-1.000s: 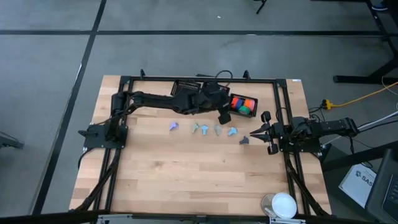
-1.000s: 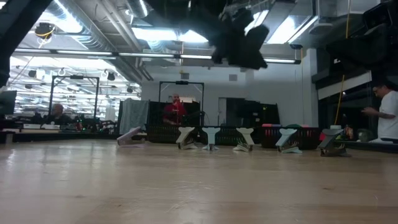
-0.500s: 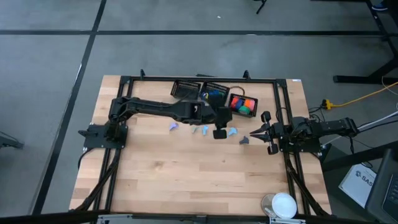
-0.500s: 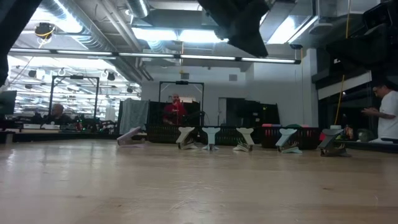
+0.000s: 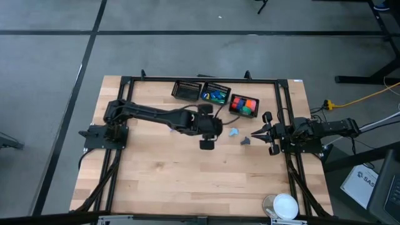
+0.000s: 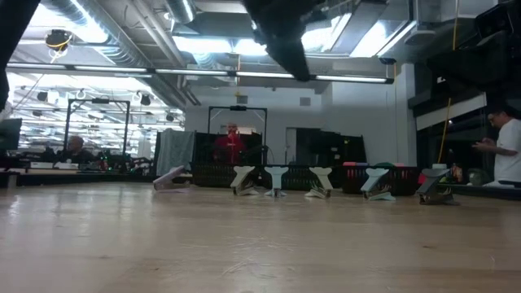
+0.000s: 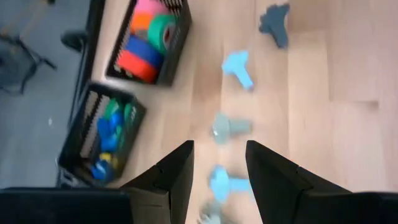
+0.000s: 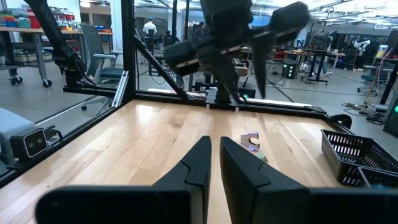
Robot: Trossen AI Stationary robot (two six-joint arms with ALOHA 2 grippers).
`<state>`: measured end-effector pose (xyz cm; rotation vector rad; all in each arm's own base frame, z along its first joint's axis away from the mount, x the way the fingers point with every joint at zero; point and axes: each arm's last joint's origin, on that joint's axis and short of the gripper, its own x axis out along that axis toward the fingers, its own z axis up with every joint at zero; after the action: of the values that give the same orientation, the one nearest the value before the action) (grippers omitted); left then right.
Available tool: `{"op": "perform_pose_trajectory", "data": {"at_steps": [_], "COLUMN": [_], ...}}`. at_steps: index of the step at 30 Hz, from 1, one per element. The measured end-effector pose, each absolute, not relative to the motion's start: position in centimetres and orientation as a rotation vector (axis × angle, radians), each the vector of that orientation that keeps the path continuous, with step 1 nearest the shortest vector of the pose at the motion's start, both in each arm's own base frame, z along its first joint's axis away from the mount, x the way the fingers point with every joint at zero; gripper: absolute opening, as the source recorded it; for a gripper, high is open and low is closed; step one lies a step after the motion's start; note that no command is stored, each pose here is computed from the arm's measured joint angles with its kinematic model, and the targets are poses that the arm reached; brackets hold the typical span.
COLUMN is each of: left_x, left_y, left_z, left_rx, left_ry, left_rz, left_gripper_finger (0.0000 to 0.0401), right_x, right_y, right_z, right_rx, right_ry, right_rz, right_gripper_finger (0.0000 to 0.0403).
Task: Pick and place Stapler, Stapler remover, tape
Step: Put the purple stapler remover into the left black bin
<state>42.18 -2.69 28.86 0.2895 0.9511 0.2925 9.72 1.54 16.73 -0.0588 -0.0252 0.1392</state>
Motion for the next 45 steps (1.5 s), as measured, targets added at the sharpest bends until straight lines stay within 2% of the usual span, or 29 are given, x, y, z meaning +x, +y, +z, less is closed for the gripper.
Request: {"op": "perform_pose_trajectory", "data": {"at_steps": [6, 15, 28, 37, 45], "left_x": [40.1, 35.9, 27.8, 25.9, 24.8], "left_y": [-3.0, -2.6, -1.2, -1.3, -0.3], "left_z": [27.1, 23.8, 23.5, 18.9, 16.5], "left_rx": [0.281, 0.142, -0.289, -0.379, -0.409], "left_ry": [1.055, 1.135, 1.004, 1.013, 1.033], "left_rz": [0.427, 0.524, 0.797, 0.751, 0.77], "left_gripper_finger": [0.0143, 0.0143, 0.0143, 0.0144, 0.0146], "right_x": [9.7, 9.7, 9.7, 9.7, 9.7], "right_y": [1.5, 1.5, 1.5, 1.5, 1.5], "right_z": [16.7, 16.7, 16.7, 16.7, 16.7], "right_rx": [-0.059, -0.059, -0.059, -0.059, -0.059], "right_ry": [-0.025, -0.025, -0.025, -0.025, -0.026], "right_rz": [0.139, 0.139, 0.139, 0.139, 0.139], "right_gripper_finger": [0.0039, 0.0039, 0.0039, 0.0039, 0.0039]}}
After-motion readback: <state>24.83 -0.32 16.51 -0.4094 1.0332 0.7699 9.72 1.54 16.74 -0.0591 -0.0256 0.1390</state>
